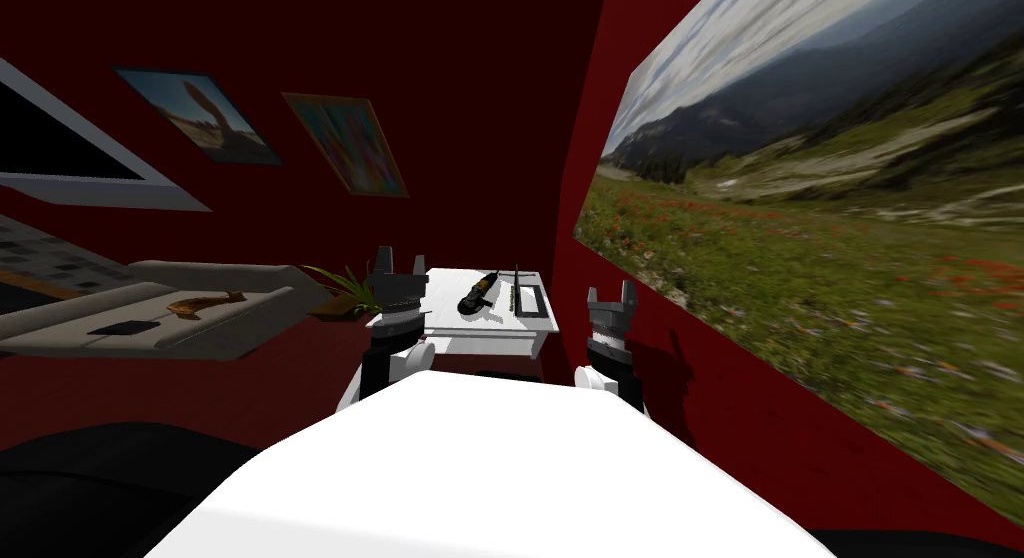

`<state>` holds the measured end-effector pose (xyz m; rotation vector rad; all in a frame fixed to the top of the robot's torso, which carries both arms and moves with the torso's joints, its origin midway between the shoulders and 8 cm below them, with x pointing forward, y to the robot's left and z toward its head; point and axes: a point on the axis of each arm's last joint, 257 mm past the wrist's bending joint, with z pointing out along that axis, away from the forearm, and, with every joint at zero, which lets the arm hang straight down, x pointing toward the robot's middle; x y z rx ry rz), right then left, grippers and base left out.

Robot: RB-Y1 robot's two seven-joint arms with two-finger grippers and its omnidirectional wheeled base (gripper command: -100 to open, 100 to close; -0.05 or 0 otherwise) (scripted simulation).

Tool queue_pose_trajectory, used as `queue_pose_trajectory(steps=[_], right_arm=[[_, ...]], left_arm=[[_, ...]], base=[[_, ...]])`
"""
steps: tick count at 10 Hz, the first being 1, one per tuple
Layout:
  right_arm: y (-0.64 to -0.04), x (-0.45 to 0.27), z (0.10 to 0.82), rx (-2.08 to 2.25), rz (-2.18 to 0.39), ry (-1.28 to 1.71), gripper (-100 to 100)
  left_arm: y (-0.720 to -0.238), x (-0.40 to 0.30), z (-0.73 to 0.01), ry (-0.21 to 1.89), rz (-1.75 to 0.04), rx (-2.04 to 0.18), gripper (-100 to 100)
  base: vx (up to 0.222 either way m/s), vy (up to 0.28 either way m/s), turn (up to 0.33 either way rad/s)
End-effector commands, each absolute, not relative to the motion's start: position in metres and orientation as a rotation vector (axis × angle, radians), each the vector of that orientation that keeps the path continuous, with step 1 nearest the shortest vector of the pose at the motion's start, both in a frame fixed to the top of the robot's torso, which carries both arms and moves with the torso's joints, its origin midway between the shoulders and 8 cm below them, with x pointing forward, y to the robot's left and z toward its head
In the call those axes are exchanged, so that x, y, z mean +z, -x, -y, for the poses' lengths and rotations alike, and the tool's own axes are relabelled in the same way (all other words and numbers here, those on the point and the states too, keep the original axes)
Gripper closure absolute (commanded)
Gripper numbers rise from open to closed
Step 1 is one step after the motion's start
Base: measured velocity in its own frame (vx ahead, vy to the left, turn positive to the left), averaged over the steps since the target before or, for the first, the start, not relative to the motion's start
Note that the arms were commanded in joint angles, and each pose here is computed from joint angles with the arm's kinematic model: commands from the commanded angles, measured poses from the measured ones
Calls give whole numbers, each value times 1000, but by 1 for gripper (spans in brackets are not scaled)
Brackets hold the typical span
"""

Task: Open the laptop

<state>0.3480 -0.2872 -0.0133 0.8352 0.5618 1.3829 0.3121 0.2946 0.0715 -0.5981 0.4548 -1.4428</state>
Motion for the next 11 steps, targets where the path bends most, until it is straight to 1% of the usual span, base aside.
queue_pose_trajectory(steps=[1,9,10,11], right_arm=[[-348,-13,287,1383,-562,-835,0],[-348,-13,287,1383,-561,-835,0],[-350,-15,283,1368,-621,-798,-100],[-352,-18,280,1352,-660,-773,-100]], left_arm=[[-312,72,-295,598,-455,-1443,0],[-312,72,-295,598,-455,-1443,0],[-312,72,-295,598,-455,-1443,0],[-312,71,-295,598,-455,-1443,0]], base=[[0,0,0],[0,0,0],[7,13,10],[3,32,18]])
